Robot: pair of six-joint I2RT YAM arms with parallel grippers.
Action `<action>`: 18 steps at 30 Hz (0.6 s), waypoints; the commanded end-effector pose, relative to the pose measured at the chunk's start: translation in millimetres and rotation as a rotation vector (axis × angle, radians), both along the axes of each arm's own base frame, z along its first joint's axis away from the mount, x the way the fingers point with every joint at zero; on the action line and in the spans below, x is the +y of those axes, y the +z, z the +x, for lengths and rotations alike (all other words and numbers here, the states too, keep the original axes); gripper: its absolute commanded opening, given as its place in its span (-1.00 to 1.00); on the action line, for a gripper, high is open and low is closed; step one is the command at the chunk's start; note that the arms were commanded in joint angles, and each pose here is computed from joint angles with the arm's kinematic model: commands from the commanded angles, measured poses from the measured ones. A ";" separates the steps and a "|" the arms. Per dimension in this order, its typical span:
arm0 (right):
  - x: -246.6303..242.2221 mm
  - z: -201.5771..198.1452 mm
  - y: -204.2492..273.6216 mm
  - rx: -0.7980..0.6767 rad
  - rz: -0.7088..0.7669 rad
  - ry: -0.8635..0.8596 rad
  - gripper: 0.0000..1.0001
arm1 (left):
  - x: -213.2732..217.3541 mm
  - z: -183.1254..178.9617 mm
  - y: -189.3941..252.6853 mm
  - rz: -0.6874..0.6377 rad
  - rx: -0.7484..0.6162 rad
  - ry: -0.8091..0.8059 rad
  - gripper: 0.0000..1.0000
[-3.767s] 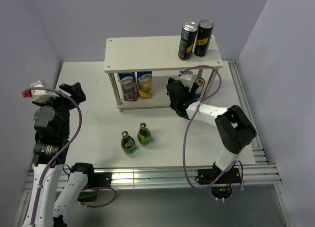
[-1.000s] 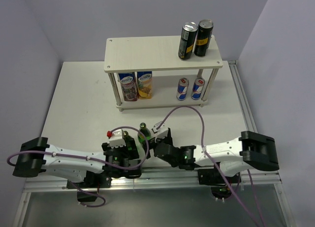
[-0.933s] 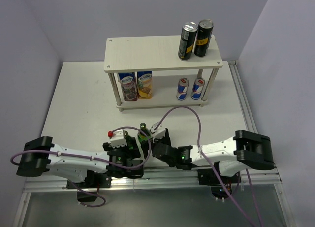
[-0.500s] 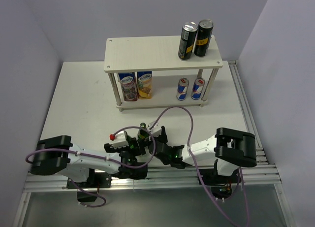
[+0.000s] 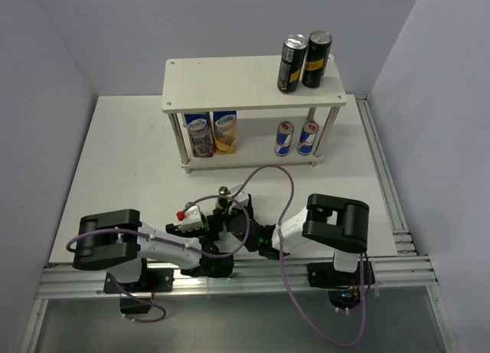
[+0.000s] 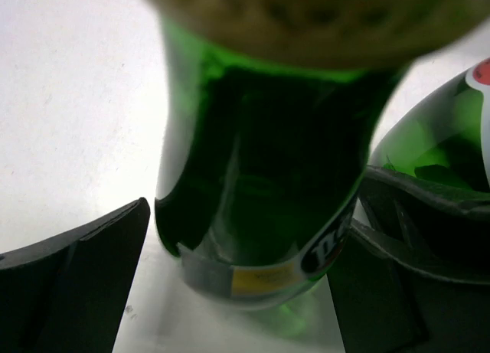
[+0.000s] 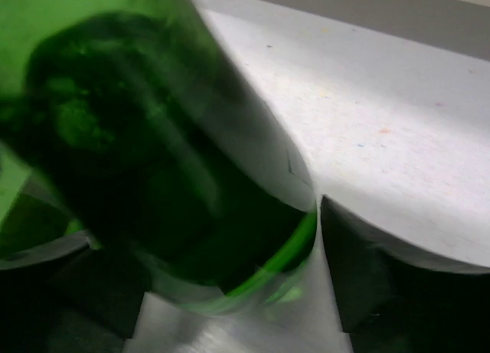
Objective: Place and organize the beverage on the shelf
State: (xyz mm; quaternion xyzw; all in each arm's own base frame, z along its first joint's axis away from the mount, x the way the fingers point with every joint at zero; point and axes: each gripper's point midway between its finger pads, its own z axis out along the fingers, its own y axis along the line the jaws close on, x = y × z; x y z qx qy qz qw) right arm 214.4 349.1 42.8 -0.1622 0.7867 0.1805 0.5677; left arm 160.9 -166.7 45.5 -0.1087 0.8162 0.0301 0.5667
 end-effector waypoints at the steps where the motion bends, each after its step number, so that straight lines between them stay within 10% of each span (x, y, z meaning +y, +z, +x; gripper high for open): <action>1: 15.4 14.4 22.4 -0.051 0.106 -0.038 0.62 | -5.4 7.5 -2.0 -0.096 -0.058 0.040 0.94; 9: 22.4 21.2 7.8 -0.053 0.062 -0.037 -0.93 | -6.9 13.5 -14.6 -0.074 -0.069 0.055 0.39; 18: 7.1 20.4 7.3 -0.033 0.056 -0.084 -1.00 | -2.3 11.3 -12.2 -0.046 -0.082 0.092 -0.10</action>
